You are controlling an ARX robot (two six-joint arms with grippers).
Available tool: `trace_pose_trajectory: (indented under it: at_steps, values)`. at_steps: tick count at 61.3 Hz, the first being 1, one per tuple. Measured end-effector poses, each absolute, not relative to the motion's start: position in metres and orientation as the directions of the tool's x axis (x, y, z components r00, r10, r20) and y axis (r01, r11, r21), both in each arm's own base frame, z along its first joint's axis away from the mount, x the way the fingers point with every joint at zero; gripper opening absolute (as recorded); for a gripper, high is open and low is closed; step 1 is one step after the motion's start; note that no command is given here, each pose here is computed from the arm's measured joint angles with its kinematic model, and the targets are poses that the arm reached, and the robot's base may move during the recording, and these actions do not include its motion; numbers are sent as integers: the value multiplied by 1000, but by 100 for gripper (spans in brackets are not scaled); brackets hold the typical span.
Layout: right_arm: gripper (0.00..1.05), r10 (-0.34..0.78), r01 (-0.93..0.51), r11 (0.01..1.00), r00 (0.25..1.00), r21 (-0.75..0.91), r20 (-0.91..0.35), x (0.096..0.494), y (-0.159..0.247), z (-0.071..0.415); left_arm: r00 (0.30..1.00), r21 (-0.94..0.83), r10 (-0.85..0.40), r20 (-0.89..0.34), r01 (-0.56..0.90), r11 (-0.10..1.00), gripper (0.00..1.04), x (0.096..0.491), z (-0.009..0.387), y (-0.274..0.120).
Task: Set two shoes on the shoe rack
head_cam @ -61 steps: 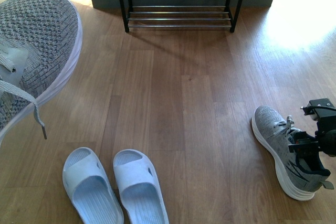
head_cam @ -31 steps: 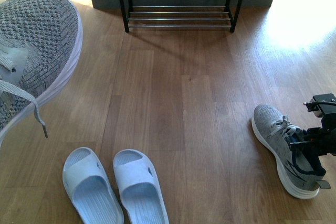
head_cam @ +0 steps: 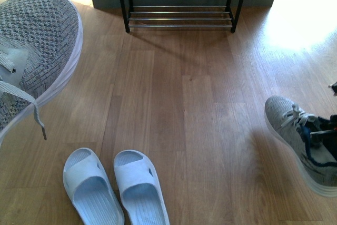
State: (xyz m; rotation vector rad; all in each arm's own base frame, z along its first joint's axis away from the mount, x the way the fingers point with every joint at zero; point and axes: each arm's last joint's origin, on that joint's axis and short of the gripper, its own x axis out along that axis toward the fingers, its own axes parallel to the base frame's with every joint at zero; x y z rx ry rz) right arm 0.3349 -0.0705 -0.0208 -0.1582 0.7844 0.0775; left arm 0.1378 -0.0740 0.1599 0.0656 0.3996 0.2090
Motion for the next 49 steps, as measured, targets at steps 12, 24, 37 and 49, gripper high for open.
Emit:
trace_pose_trajectory:
  at_steps: [12, 24, 37, 49]
  values:
    - [1, 108, -177, 982, 828, -74, -550, 319, -66, 64, 900, 104, 215, -379, -189, 976, 2, 138, 160, -74]
    - [1, 200, -224, 974, 900, -17, -386, 285, -59, 139, 900, 104, 214, -379, -189, 977, 2, 138, 160, -74]
    - [1, 316, -313, 949, 935, 48, -158, 204, -55, 204, 900, 104, 215, -379, -189, 976, 2, 138, 160, -74]
    - [1, 336, -331, 941, 939, 71, -74, 132, -47, 201, 900, 104, 214, -379, -189, 977, 2, 138, 160, -74]
